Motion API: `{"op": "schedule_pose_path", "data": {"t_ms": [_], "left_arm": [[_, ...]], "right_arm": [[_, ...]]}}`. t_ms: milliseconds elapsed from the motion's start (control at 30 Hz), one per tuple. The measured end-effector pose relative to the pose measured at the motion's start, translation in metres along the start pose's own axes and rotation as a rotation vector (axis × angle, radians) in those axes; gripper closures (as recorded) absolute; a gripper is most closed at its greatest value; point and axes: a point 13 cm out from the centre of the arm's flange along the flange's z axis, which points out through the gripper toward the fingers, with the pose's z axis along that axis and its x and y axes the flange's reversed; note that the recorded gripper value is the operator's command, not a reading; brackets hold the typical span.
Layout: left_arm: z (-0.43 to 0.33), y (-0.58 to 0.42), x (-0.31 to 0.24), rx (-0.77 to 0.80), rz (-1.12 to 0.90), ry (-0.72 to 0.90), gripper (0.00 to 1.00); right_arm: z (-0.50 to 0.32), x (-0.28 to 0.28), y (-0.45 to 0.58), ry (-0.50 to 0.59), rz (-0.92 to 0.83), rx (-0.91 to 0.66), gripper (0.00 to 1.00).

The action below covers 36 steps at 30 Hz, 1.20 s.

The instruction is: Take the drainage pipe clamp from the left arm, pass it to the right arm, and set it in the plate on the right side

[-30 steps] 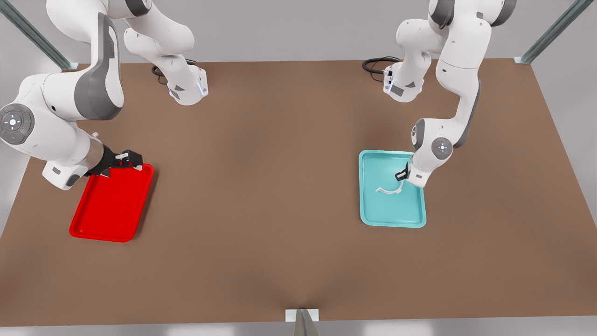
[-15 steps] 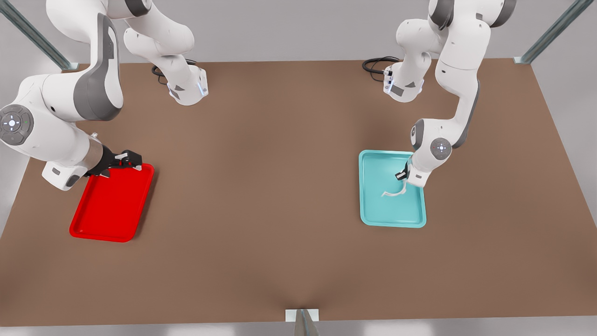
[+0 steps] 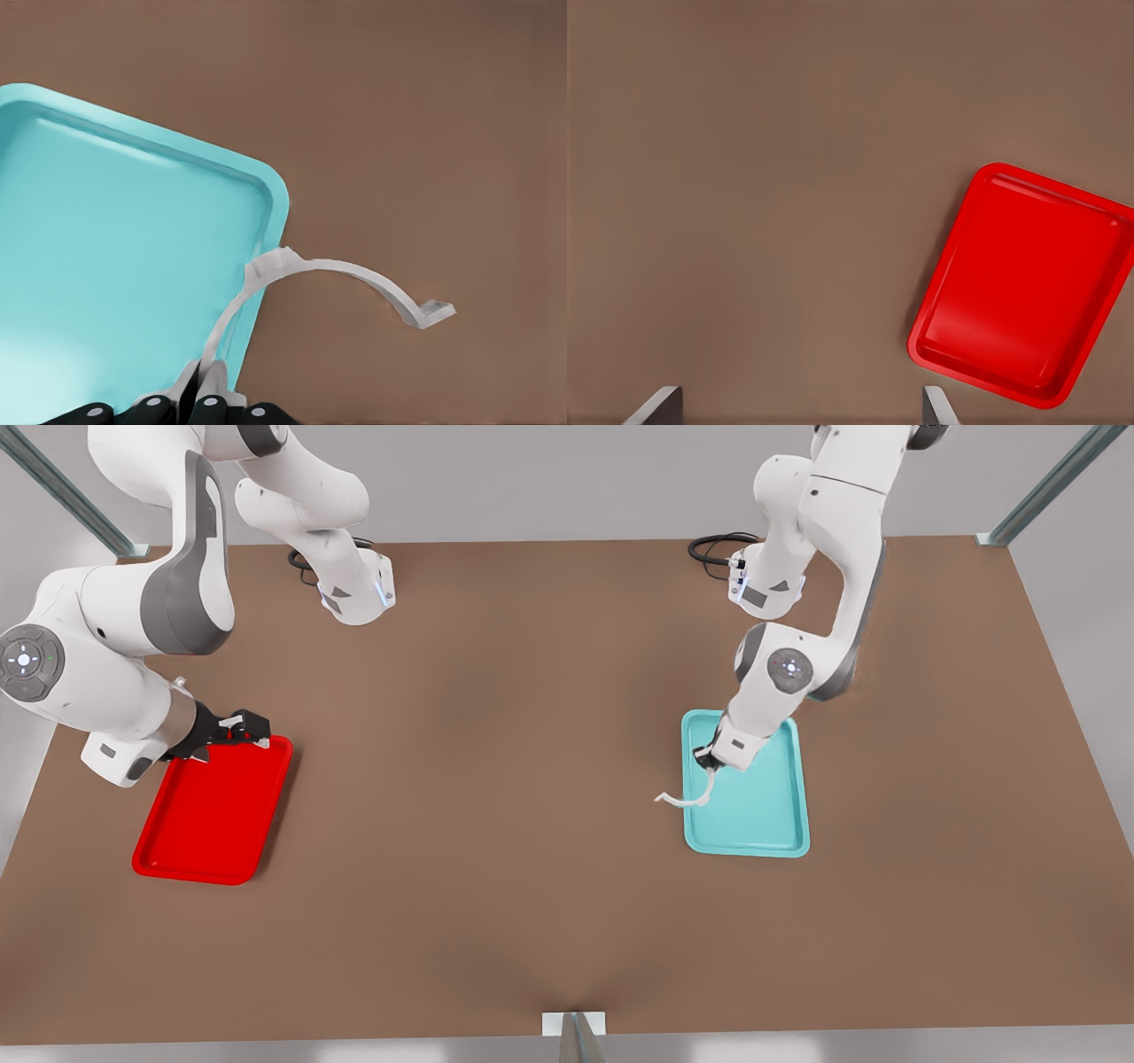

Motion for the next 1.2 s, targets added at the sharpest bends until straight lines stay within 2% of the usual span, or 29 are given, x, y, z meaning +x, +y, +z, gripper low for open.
{"op": "schedule_pose_path", "data": {"t_ms": [167,367,567,800,967,1200], "left_arm": [[-0.022,-0.179,0.003,0.135,0.093,-0.048,0.79],[-0.023,-0.284,-0.007,0.242,0.062,-0.073,0.79],[-0.025,-0.326,0.021,0.290,0.059,-0.039,0.79],[-0.021,-0.357,0.038,0.293,0.118,-0.005,0.79],[-0.020,-0.358,0.043,0.286,0.137,0.006,0.79],[-0.024,-0.362,0.045,0.290,0.154,0.005,0.79]], "right_arm": [[0.000,0.000,-0.001,0.000,0.000,0.000,0.00],[0.001,0.000,-0.001,0.001,-0.002,-0.001,0.00],[0.012,-0.010,0.003,0.012,-0.009,-0.003,0.00],[0.087,-0.069,0.216,-0.013,-0.299,-0.014,0.00],[0.108,-0.093,0.236,-0.075,-0.311,-0.032,0.00],[0.139,-0.100,0.265,-0.084,-0.370,-0.081,0.00]]}}
